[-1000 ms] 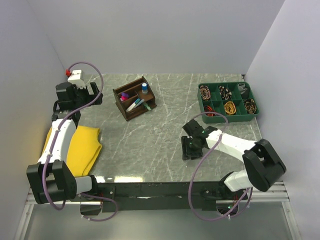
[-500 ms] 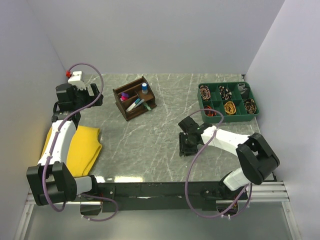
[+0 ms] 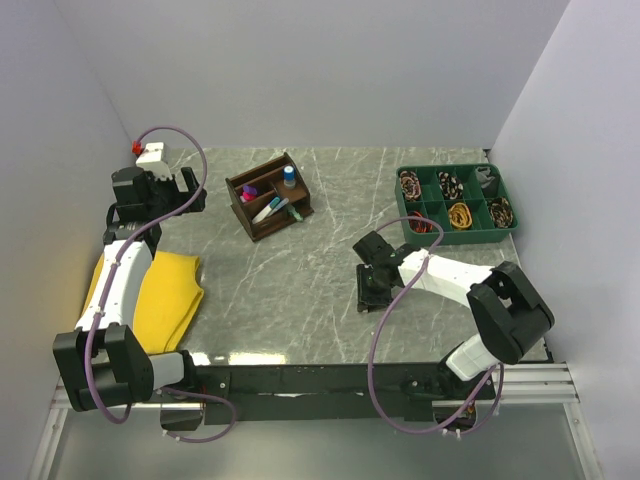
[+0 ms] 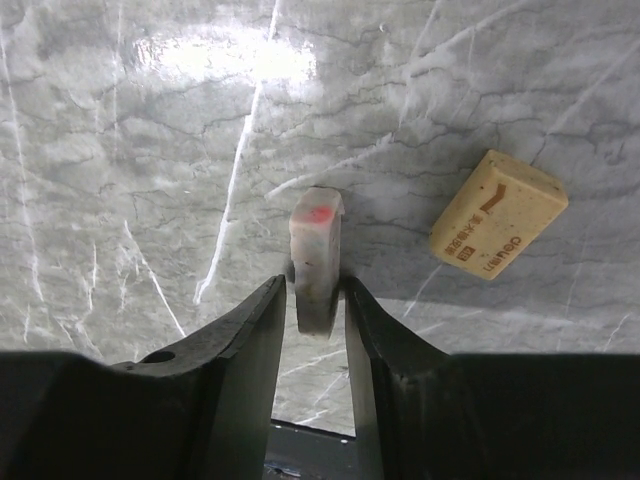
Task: Sort the stationery into containers
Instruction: Pick up the stationery from the center of the board, then place the stationery in the storage box.
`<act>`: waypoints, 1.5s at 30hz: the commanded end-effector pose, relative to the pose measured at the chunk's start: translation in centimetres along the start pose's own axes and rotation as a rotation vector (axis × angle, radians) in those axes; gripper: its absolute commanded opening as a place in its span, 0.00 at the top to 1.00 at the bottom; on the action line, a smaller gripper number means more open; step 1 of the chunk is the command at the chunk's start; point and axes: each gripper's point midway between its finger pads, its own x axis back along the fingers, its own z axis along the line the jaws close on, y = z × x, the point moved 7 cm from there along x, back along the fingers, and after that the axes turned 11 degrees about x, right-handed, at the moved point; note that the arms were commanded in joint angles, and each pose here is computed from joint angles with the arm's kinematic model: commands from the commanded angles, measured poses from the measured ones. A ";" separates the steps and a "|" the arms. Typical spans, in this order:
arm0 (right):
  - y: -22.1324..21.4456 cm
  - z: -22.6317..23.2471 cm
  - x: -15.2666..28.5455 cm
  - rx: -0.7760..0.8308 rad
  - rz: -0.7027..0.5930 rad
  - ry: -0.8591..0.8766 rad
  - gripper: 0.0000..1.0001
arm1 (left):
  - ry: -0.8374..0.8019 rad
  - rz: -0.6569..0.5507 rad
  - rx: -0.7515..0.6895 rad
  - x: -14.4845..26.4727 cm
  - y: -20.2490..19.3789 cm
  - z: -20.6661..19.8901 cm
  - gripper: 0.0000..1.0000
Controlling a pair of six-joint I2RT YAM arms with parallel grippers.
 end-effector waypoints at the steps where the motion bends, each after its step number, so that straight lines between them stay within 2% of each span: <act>1: -0.6 0.0 0.6 0.004 0.009 -0.008 0.61 | -0.023 -0.042 -0.008 0.5 0.7 -0.4 0.01; 15: -1.0 0.1 0.6 0.025 0.007 0.006 0.67 | -0.020 -0.049 -0.003 1.0 0.4 -0.4 0.01; 16: -1.1 0.2 0.5 0.030 0.008 0.007 0.69 | -0.018 -0.048 -0.001 0.9 0.4 -0.4 0.01; 17: -1.1 0.2 0.5 0.030 0.008 0.008 0.77 | -0.020 -0.049 -0.002 1.0 0.3 -0.4 0.01; 20: -0.7 0.3 0.8 0.043 -0.004 0.015 0.87 | -0.021 -0.046 -0.001 1.0 0.3 -0.4 0.01; 21: -0.6 0.3 0.9 0.052 -0.006 0.013 0.96 | -0.019 -0.045 -0.002 1.0 0.3 -0.4 0.01; 22: -0.4 0.3 1.2 0.077 -0.019 0.006 1.00 | -0.017 -0.045 -0.004 1.0 0.3 -0.4 0.01; 24: 0.8 0.7 2.3 0.127 -0.053 0.016 1.00 | -0.008 -0.048 -0.011 1.0 0.5 -0.3 0.01; 29: 6.2 2.2 5.0 0.422 -0.196 0.021 1.00 | 0.034 -0.061 -0.053 1.4 0.7 0.2 0.01; 32: 9.1 3.2 5.0 0.579 -0.257 0.024 1.00 | 0.054 -0.063 -0.060 1.7 1.0 0.3 0.01; 34: 10.3 3.4 3.7 0.648 -0.242 0.014 1.00 | 0.063 -0.071 -0.060 1.8 1.4 0.2 0.01; 43: 18.0 6.4 0.5 0.770 -0.371 -0.020 1.00 | 0.124 -0.123 -0.091 2.2 4.2 0.8 0.01; 45: 20.0 7.4 1.1 0.773 -0.422 -0.027 1.00 | 0.131 -0.124 -0.091 2.0 4.5 1.0 0.01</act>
